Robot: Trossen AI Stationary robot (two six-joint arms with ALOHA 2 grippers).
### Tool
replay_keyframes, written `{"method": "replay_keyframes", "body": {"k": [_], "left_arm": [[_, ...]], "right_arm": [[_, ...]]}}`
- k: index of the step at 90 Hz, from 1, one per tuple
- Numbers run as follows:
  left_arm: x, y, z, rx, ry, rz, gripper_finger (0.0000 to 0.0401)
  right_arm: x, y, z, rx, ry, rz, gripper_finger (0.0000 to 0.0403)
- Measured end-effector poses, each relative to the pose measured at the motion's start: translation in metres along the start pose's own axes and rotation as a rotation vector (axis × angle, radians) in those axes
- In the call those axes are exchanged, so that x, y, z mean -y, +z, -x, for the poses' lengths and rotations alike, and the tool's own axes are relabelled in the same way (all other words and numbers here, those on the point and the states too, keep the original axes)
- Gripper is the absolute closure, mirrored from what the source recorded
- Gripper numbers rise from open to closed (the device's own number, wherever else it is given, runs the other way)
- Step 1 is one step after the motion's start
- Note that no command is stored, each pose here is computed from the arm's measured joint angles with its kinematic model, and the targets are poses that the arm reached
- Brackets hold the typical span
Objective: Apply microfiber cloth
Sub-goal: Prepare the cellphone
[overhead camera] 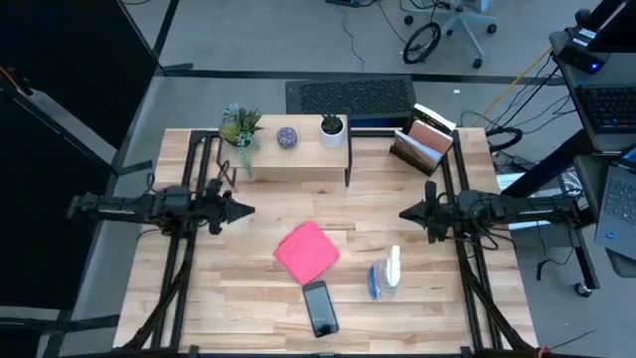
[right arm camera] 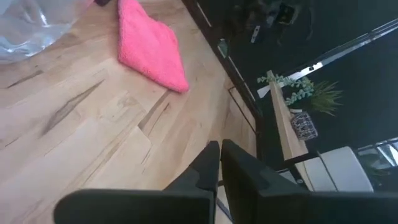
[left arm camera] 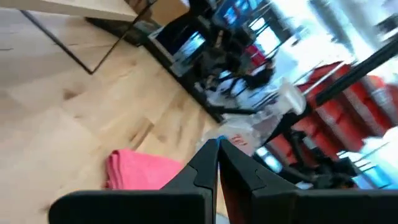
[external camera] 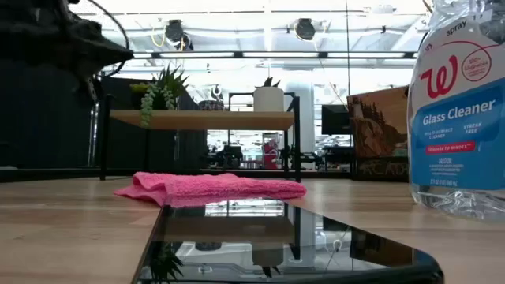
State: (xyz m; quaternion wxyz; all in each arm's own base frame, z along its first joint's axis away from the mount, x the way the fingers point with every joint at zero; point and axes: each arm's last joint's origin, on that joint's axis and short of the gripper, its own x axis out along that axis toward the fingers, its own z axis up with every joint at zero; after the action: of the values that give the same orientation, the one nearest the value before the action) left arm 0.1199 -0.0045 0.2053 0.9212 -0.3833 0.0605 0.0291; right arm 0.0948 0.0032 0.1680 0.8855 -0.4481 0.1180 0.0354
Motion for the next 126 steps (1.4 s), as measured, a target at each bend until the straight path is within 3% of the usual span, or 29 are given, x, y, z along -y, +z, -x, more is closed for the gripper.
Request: {"method": "replay_keyframes", "body": {"k": [15,29,56,83,102,126], "left_arm": [[0.03,0.012,-0.024,-0.147,0.079,-0.045,0.0401],[0.055,0.007,-0.057,-0.319,0.152,-0.04,0.0401],[0.082,-0.046,-0.105,-0.548,0.286,0.148,0.0401],[0.103,-0.088,-0.141,-0.631,0.37,0.282,0.0401],[0.111,-0.106,-0.171,-0.687,0.393,0.29,0.0401],[0.103,-0.14,-0.198,-0.745,0.51,0.406,0.0401]], "right_arm": [[0.0,0.0,0.0,-0.003,0.001,0.0,0.0401],[0.0,0.0,0.0,-0.006,0.004,0.016,0.0401],[-0.001,-0.001,0.0,-0.007,0.005,0.044,0.0401],[0.0,0.0,0.0,-0.006,0.005,0.039,0.0401],[0.0,0.0,0.0,-0.002,0.001,-0.074,0.0401],[0.0,0.0,0.0,0.002,-0.001,-0.169,0.0401]]}}
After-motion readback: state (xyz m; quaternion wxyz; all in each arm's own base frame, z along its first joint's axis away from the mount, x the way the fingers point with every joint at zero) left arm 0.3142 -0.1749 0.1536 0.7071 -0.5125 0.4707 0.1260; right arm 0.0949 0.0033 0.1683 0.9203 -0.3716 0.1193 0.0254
